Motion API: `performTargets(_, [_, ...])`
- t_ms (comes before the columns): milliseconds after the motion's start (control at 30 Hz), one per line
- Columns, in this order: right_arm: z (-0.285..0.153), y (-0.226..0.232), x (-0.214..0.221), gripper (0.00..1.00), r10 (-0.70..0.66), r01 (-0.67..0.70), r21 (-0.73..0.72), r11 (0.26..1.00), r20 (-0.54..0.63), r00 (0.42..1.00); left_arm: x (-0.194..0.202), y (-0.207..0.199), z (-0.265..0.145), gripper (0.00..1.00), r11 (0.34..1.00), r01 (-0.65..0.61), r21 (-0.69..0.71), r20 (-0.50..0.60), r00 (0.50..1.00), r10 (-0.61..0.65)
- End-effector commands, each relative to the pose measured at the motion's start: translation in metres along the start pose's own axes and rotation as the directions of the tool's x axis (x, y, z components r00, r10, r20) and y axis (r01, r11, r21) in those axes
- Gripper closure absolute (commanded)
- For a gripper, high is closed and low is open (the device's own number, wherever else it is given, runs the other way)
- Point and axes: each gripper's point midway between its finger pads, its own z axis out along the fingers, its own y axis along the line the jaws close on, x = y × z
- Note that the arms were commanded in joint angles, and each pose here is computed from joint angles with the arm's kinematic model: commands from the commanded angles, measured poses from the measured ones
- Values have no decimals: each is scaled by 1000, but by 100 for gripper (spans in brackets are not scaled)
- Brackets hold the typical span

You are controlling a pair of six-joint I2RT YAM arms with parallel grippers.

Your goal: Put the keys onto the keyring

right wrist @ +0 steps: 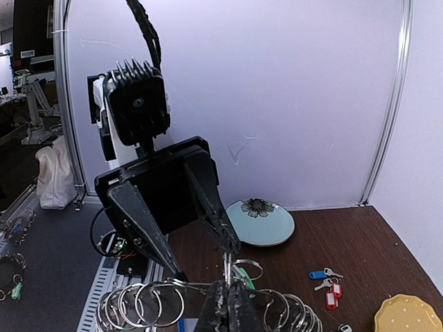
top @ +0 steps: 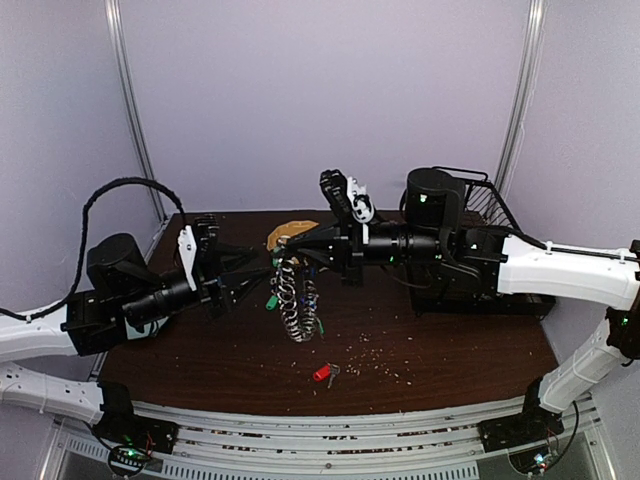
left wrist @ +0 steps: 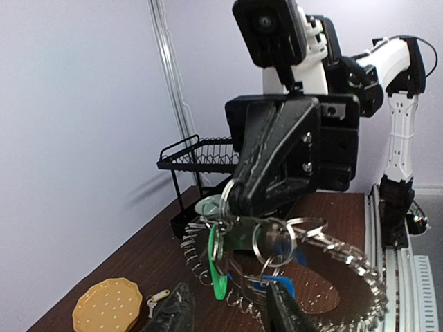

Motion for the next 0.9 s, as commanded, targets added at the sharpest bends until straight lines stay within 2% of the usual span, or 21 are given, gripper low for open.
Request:
performTargets(0, [-8, -1, -36, 100, -53, 52, 22, 998, 88, 995, -52, 4, -10, 65, 999, 40, 6, 207, 978, -40])
performTargets(133, [-8, -1, -35, 100, -59, 57, 26, 998, 82, 995, -66, -2, -11, 65, 998, 26, 52, 245, 969, -38])
performTargets(300, [-9, 0, -36, 100, -60, 58, 24, 998, 86, 995, -44, 14, 8, 69, 999, 26, -41, 123, 992, -21])
performTargets(433, [-8, 2, -35, 100, -61, 60, 10, 998, 84, 995, -48, 12, 12, 76, 999, 38, -29, 139, 990, -34])
performTargets(567, [-9, 3, -36, 100, -62, 62, 4, 998, 87, 994, -45, 26, 9, 81, 993, 58, -104, 130, 991, -45])
performTargets(700, [-9, 5, -37, 100, -61, 62, -5, 998, 89, 994, -42, 36, 7, 81, 988, 71, -138, 118, 992, -54])
performTargets(867, [-9, 4, -38, 100, -62, 63, 0, 998, 93, 994, -28, 23, 19, 74, 996, 58, -63, 56, 997, -54])
